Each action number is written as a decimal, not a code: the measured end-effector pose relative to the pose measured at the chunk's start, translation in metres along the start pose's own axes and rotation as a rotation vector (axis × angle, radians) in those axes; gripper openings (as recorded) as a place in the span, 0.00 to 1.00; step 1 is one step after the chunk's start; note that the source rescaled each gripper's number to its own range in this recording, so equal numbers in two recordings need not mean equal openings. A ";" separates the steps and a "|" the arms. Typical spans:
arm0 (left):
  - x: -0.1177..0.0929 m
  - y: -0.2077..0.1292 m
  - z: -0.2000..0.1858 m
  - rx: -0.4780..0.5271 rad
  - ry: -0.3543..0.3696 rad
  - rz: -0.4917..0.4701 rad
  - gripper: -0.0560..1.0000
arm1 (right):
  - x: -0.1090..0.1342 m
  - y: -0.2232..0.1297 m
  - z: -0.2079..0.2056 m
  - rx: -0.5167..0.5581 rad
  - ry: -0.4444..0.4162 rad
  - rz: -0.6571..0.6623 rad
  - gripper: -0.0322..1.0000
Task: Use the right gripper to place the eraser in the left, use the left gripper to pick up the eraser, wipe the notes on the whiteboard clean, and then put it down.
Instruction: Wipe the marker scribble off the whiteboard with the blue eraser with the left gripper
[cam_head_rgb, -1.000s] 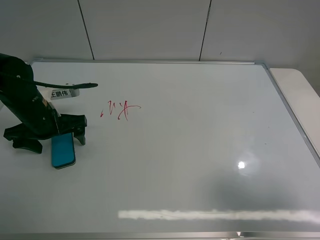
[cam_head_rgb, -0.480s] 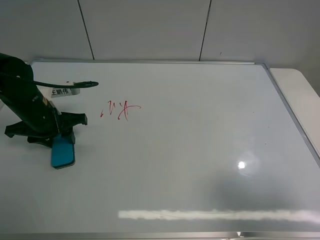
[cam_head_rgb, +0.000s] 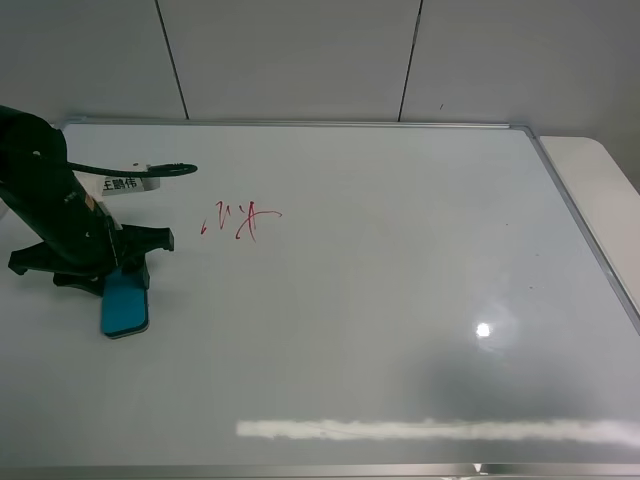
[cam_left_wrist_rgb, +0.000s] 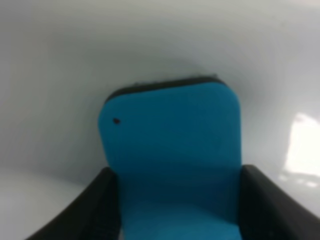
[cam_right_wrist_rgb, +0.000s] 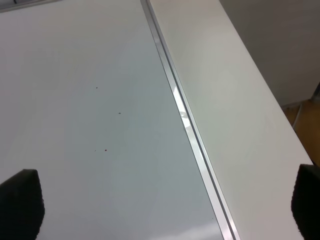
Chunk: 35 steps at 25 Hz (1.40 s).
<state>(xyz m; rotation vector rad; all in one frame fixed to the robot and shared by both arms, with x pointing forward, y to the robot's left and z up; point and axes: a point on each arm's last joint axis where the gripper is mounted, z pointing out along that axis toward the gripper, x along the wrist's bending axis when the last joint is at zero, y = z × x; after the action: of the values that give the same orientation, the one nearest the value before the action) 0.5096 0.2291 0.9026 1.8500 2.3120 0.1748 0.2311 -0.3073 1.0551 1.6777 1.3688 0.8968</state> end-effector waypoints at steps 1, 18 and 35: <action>0.001 0.000 -0.002 0.015 0.011 0.006 0.07 | 0.000 0.000 0.000 0.000 0.000 0.000 1.00; -0.021 0.063 -0.057 -0.019 0.011 0.078 0.07 | 0.000 0.000 0.000 0.000 0.000 0.000 1.00; -0.046 0.115 -0.003 -0.019 0.010 0.229 0.07 | 0.000 0.000 0.000 0.000 0.000 0.000 1.00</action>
<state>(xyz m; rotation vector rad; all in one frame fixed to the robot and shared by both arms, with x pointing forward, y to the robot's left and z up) 0.6288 0.2097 0.9314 2.1052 2.0914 0.2359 0.2311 -0.3073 1.0551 1.6779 1.3686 0.8970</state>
